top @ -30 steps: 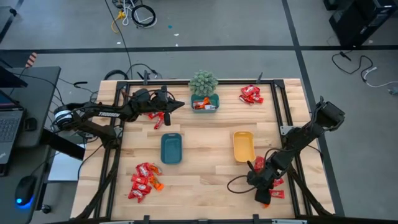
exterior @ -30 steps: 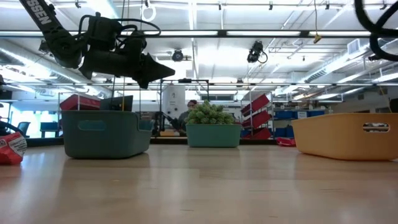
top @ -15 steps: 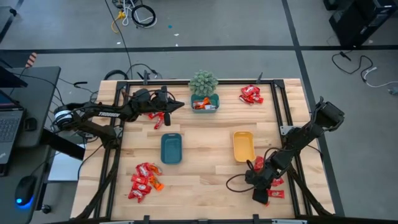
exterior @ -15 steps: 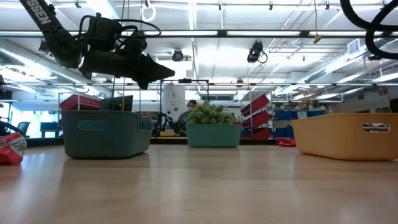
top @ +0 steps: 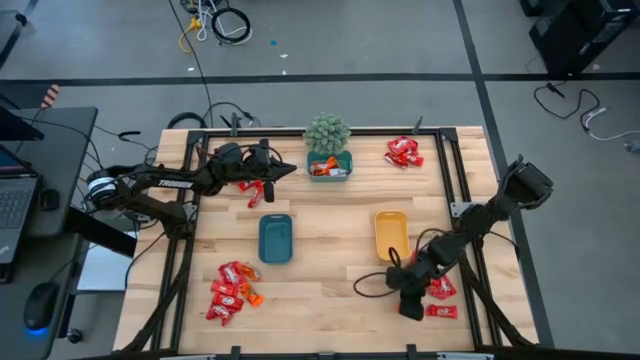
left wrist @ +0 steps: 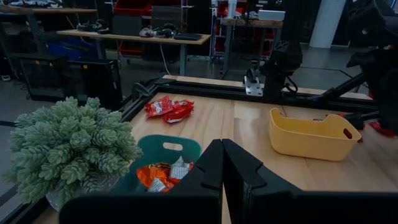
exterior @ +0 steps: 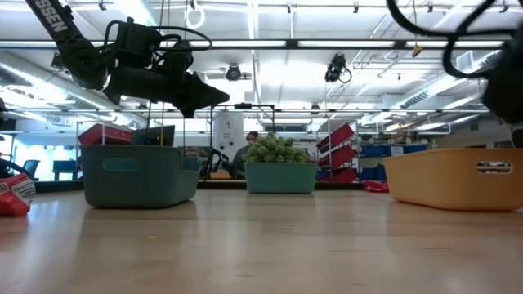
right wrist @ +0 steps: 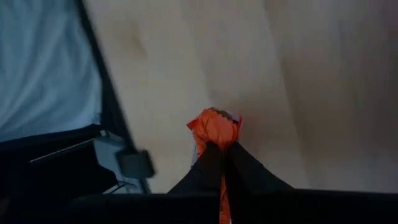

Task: Sort candy
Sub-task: Put the orange chocolate into the green bin

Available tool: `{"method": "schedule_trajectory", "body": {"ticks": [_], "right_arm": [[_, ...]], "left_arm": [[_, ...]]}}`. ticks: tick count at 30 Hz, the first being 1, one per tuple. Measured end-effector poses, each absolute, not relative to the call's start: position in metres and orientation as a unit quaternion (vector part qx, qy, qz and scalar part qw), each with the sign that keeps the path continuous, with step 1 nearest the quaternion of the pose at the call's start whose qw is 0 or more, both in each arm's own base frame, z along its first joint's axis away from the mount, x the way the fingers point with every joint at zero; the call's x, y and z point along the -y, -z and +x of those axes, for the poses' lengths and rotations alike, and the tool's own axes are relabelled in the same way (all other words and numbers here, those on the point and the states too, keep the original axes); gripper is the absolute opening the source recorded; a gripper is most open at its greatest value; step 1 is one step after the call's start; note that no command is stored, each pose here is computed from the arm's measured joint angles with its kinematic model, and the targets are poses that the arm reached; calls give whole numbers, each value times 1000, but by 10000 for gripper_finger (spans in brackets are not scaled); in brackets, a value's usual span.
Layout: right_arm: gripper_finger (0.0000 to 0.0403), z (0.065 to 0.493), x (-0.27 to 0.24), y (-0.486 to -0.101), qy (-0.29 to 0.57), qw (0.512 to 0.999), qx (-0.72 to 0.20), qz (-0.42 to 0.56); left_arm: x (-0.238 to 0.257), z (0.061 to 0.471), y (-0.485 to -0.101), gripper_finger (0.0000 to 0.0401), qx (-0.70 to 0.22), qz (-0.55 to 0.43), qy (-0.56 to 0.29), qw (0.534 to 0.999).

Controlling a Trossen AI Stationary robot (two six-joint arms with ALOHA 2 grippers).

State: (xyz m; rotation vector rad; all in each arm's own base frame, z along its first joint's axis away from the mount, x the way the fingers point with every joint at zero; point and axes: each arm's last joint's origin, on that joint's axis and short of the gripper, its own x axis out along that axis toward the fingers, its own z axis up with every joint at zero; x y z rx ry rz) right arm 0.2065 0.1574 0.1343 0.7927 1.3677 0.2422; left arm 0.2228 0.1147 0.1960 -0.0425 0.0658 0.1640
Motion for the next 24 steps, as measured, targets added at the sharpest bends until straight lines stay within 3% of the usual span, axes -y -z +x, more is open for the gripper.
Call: {"method": "schedule_trajectory", "body": {"ticks": [6, 14, 24], "right_arm": [[1, 224, -125, -166, -107, 734, -590, 320], [0, 250, -63, -232, -87, 821, -526, 205], [0, 301, 38, -268, 47, 895, -442, 34]], "left_arm": [[-115, 223, -196, 5, -31, -21, -82, 996], [-115, 223, -198, 5, -24, -16, -82, 996], [-115, 223, -199, 5, -19, -13, -82, 996]]}}
